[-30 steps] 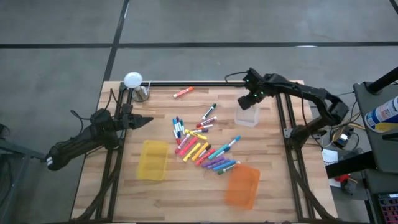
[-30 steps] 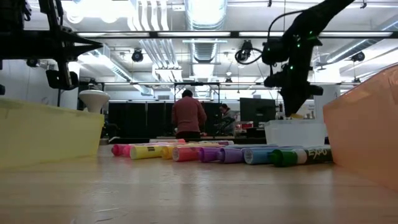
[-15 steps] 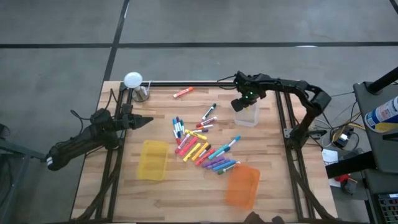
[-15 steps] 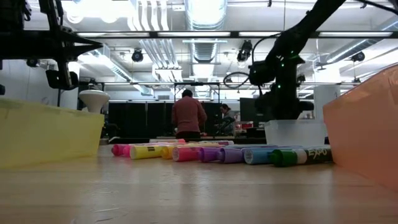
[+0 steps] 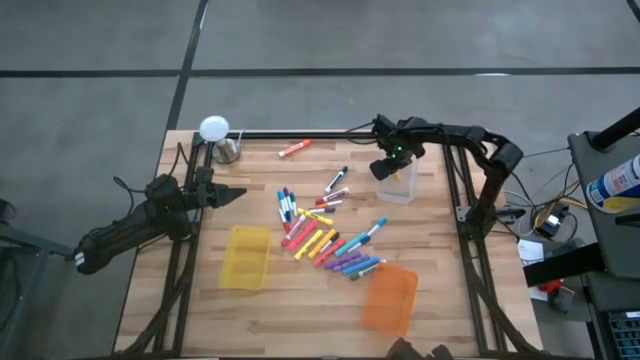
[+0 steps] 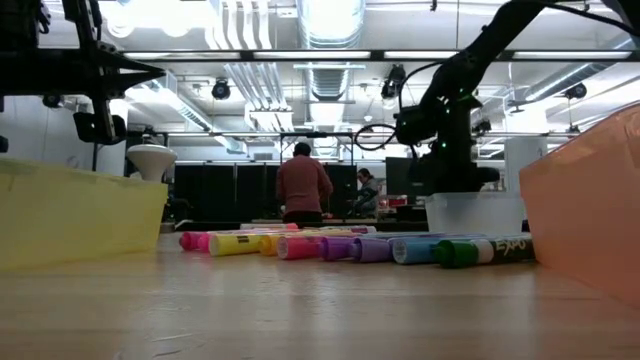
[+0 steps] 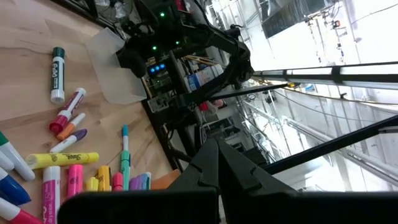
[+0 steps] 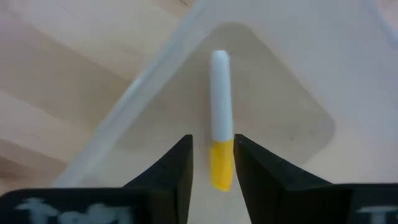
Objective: Pick & Place Markers
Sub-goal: Put the small orange highlighter pen into the transparent bin
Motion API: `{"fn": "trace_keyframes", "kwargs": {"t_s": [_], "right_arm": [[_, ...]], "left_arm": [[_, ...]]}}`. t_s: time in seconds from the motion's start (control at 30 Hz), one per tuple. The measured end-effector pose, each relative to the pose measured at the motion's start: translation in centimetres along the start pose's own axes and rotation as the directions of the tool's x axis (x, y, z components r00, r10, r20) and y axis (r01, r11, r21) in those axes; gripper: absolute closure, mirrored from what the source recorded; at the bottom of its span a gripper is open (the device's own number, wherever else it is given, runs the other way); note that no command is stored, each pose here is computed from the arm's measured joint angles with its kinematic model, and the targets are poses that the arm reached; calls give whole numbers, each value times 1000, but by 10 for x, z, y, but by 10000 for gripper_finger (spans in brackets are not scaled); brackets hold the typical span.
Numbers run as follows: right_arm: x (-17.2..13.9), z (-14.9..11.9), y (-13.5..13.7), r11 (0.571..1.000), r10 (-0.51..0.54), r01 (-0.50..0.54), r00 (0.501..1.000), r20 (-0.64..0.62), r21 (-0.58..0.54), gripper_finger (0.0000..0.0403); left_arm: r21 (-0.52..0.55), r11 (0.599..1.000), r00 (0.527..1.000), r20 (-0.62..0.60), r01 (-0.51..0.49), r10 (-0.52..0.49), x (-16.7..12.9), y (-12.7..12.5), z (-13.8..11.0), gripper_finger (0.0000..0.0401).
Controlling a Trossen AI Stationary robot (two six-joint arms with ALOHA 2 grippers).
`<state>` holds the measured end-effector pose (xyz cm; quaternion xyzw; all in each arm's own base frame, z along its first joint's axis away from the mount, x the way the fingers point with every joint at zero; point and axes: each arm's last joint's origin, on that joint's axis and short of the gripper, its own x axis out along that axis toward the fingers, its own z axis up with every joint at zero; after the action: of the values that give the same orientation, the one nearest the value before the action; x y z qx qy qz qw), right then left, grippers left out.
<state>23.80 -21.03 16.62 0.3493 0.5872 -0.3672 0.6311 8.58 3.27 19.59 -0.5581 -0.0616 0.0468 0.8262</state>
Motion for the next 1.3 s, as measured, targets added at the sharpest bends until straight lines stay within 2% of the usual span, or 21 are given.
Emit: {"fn": "trace_keyframes", "kwargs": {"t_s": [0.2,0.3,0.4,0.47,0.57,0.63,0.73,0.83,0.93,1.13,1.3], "right_arm": [[-27,-11,6,988,149,-149,989,-1,-37,265],[-47,-19,15,977,192,-184,979,64,-112,269],[-68,-26,28,946,270,-231,949,163,-226,278],[-82,-30,40,898,363,-277,905,221,-341,283],[-97,-37,65,789,500,-305,823,270,-533,290],[-104,-42,82,725,565,-293,771,294,-624,294],[-109,-48,108,635,647,-254,690,324,-729,298],[-105,-51,130,591,692,-242,642,329,-770,300],[-92,-51,144,580,690,-247,655,308,-776,300],[-60,-43,158,590,632,-232,729,263,-773,301],[-41,-35,168,571,579,-213,789,206,-793,301]], "left_arm": [[-8,1000,1000,0,0,0,0,0,0,401],[-8,1000,1000,1,0,0,0,0,0,401],[-2,1000,1000,2,1,-1,0,0,0,401],[-2,1000,1000,2,0,0,0,0,0,401],[-2,1000,1000,2,-1,1,0,0,0,401],[-1,1000,1000,2,-1,1,0,0,0,401],[0,1000,1000,2,-2,2,0,0,0,401],[2,1000,1000,2,-2,2,0,0,0,401],[2,1000,1000,2,-2,2,0,0,0,401],[2,1000,1000,2,-4,4,0,0,0,401],[0,1000,1000,1,-4,4,0,0,0,401]]}}
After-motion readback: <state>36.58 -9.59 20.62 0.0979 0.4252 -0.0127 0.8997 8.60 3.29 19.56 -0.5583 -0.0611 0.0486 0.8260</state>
